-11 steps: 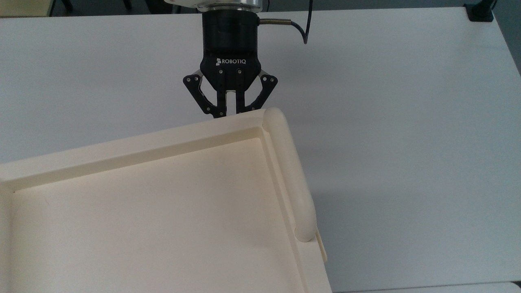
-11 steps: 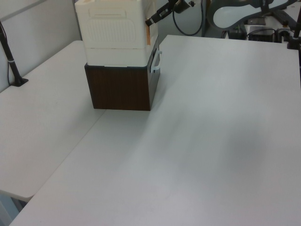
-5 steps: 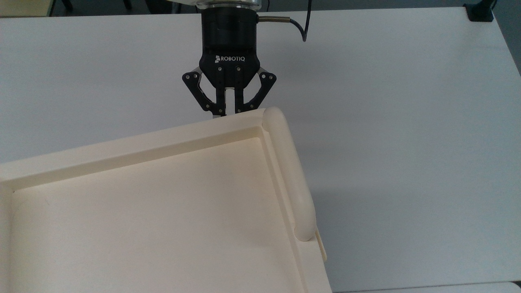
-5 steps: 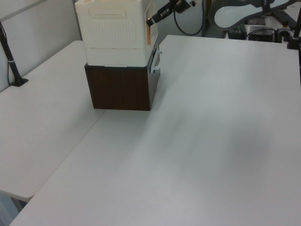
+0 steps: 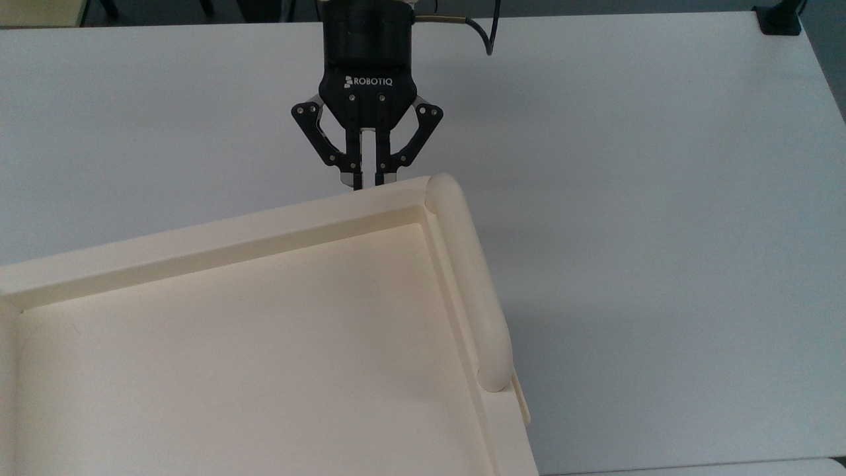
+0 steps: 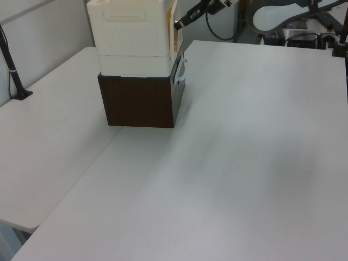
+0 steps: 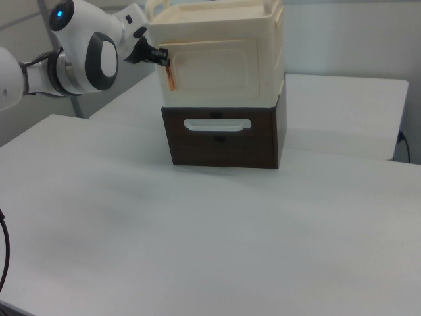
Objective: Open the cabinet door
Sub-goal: 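Close the gripper on the door's orange handle edge, then pull the door edge outward, swinging the door open on its hinge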
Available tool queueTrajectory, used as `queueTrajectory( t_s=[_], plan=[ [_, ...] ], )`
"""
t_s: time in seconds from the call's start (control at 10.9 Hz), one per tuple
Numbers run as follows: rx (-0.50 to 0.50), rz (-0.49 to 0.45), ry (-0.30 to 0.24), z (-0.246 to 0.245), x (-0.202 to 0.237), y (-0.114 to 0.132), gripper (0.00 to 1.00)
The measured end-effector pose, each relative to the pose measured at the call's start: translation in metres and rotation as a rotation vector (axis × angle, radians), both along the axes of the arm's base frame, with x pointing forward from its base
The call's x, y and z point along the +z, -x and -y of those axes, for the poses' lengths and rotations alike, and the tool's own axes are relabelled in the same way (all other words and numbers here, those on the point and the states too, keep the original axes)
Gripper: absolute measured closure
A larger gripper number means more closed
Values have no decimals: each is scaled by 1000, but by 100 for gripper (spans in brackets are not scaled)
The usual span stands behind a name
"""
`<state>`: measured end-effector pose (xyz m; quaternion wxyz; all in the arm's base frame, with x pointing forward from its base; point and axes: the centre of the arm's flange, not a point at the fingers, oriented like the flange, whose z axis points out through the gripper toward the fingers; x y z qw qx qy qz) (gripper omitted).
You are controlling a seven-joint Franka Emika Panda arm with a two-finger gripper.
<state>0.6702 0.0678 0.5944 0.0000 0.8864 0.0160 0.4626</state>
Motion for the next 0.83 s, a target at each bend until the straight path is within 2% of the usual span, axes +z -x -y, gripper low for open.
queueTrajectory(
  t_s=[0.28, 0.46, 0.74, 0.83],
  plan=[
    [-3, -4, 1, 2, 1, 6, 85],
    [-11, -7, 2, 7, 2, 7, 80],
    [-51, -56, 11, 26, 6, 11, 39],
    [-59, -69, 14, 29, 8, 13, 35]
  ],
)
